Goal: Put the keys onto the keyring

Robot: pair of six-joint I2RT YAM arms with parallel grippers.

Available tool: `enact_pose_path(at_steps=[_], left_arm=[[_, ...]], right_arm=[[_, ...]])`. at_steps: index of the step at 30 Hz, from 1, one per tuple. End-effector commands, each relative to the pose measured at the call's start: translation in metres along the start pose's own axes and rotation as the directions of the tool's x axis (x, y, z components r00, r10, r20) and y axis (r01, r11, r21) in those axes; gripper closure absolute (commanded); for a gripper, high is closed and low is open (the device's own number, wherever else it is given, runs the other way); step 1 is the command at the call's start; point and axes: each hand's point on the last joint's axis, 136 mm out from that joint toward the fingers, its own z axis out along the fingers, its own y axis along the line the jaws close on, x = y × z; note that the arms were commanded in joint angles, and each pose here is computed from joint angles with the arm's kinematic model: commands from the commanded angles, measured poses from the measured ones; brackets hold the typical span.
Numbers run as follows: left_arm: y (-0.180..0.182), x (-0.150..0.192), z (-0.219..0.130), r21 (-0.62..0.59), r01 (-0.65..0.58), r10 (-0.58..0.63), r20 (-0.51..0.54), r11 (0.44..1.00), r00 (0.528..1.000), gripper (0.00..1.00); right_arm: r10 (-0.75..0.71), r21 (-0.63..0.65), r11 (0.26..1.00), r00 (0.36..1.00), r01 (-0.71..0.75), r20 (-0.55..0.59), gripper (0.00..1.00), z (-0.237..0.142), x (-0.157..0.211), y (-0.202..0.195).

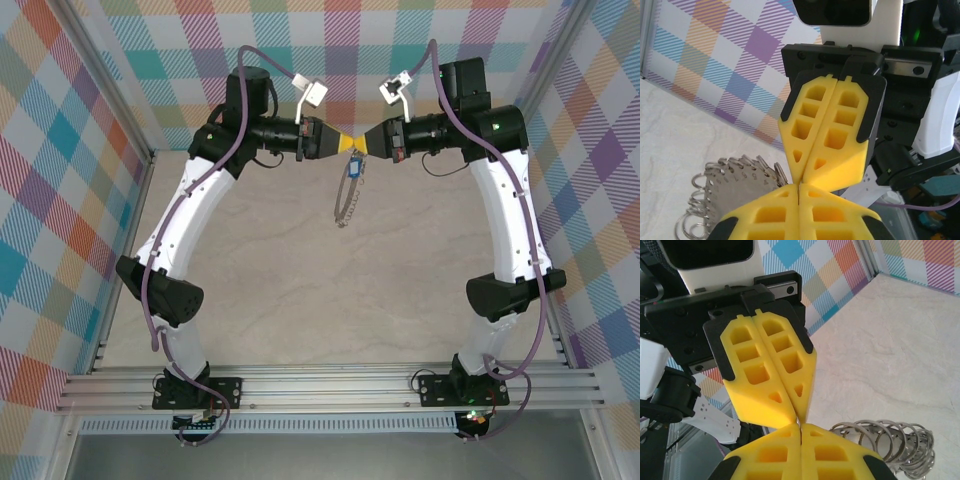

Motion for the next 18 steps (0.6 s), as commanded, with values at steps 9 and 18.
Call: enact_pose_path(at_steps=[9,18], left_arm=[[-0.022,-0.023,0.001,0.008,-0.083,0.082,0.079,0.997,0.994,1.00],[-0.033,-0.037,-0.002,0.028,-0.100,0.096,0.111,0.995,0.989,1.00]], right_arm=[[-0.069,0.017,0.998,0.988,0.067,0.136,0.81,-0.020,-0.029,0.013],[-0.004,0.080,0.996,0.947,-0.023,0.320,0.55,-0.056,-0.030,-0.009]])
